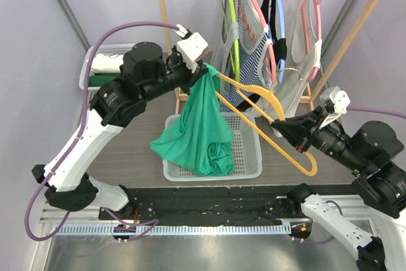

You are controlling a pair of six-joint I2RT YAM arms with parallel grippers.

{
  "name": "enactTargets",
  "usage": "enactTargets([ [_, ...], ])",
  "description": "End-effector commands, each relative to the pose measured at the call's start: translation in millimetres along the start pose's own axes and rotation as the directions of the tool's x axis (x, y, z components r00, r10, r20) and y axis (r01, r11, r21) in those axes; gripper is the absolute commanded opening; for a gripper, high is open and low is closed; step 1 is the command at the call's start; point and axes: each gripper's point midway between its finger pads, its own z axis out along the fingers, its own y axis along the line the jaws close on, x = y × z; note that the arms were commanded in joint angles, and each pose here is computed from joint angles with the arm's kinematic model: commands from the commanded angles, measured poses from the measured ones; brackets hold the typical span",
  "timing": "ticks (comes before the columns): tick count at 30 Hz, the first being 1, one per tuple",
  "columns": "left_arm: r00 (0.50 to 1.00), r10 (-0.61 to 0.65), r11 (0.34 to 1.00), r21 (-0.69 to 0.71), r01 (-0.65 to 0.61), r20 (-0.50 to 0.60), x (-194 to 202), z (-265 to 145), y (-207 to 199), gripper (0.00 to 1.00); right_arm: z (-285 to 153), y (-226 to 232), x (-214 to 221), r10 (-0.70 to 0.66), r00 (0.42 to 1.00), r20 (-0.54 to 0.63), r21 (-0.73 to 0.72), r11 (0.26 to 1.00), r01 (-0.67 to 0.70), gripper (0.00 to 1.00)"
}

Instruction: Remove the tank top from the hanger

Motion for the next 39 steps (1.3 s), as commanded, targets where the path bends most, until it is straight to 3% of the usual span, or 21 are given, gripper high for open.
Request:
enactTargets([
  [1, 0.988, 0.02, 0.996, -0.084, -0.007, 0.152, -48, -29, 24, 0.0, -26, 12, -27, -0.018, 0.995, 0.094, -0.006, 1.0, 0.019, 0.01],
  [10, 0.954, -0.006, 0.998, 0.064, -0.014, 0.301, -108, -32, -1, 0.0, -67, 17, -62, -0.041, 0.976, 0.214, 0.053, 0.998, 0.03, 0.01],
  [14, 0.921, 0.013, 0.983, 0.164, -0.083, 0.39, -141, -42, -32, 0.0, -76, 20, -70, -0.048, 0.97, 0.239, 0.056, 0.998, 0.036, 0.01],
  [17, 0.917, 0.027, 0.976, 0.189, -0.111, 0.398, -144, -39, -44, 0.0, -85, 22, -73, -0.05, 0.966, 0.254, 0.06, 0.998, 0.036, 0.01],
  [30, 0.962, 0.06, 0.983, 0.152, -0.103, 0.267, -93, -37, -41, 0.0, -116, 23, -54, -0.031, 0.968, 0.25, 0.095, 0.995, 0.007, 0.01],
  [39, 0.998, 0.013, 0.999, 0.041, -0.016, 0.058, 9, -55, -5, 0.0, -116, 30, -44, -0.015, 0.981, 0.194, 0.055, 0.998, 0.005, 0.01],
])
